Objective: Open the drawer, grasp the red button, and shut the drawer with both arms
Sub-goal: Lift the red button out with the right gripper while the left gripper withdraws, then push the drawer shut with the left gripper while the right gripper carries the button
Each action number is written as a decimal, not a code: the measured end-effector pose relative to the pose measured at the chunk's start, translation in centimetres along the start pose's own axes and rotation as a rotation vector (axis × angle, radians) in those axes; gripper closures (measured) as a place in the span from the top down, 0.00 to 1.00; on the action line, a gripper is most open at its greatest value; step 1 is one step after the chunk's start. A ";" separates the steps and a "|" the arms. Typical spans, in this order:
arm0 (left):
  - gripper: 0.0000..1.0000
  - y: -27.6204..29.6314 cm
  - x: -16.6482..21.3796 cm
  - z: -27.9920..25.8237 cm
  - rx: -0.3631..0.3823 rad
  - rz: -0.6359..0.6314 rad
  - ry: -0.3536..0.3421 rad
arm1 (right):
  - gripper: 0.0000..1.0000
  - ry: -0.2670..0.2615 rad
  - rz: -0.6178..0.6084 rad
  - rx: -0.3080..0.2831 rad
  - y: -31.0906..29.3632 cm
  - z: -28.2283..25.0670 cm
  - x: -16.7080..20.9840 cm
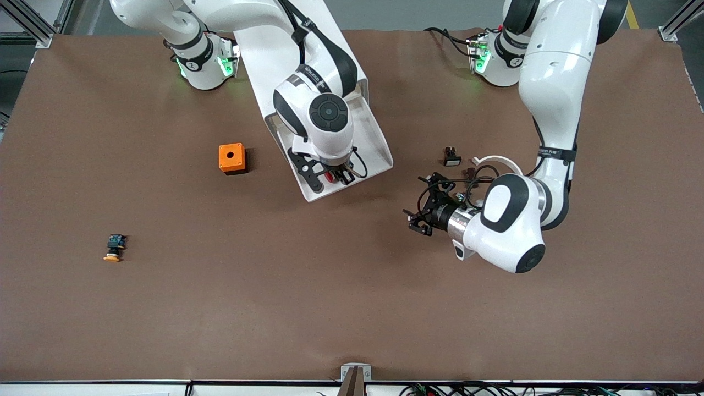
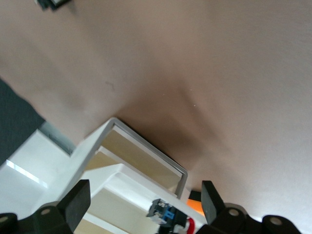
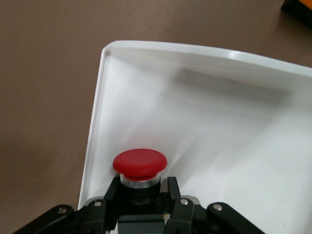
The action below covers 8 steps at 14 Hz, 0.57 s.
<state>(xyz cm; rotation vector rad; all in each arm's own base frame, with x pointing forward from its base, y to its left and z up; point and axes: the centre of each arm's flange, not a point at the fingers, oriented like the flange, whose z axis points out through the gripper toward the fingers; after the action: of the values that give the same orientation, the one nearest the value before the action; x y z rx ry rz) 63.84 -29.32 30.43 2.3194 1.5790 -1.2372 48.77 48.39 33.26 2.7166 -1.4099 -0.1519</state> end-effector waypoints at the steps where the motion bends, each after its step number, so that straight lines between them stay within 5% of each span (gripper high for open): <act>1: 1.00 -0.2 -0.6 -1.0 -0.031 0.048 0.045 | 0.42 0.000 0.000 0.000 0.0 0.0 0.0; 4: 1.00 -1.2 -2.5 -3.3 -0.074 0.141 0.172 | 0.42 0.001 0.007 -0.001 -0.2 -0.8 0.5; 8: 1.00 -0.4 -7.0 -0.5 -0.073 0.338 0.368 | 0.42 -0.008 -0.057 -0.098 0.0 -6.8 6.8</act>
<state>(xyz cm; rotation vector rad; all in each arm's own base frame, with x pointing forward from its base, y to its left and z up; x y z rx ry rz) 62.75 -34.11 35.41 2.7316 1.2070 -0.6992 53.46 43.01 39.68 2.6803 -1.2913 -0.2297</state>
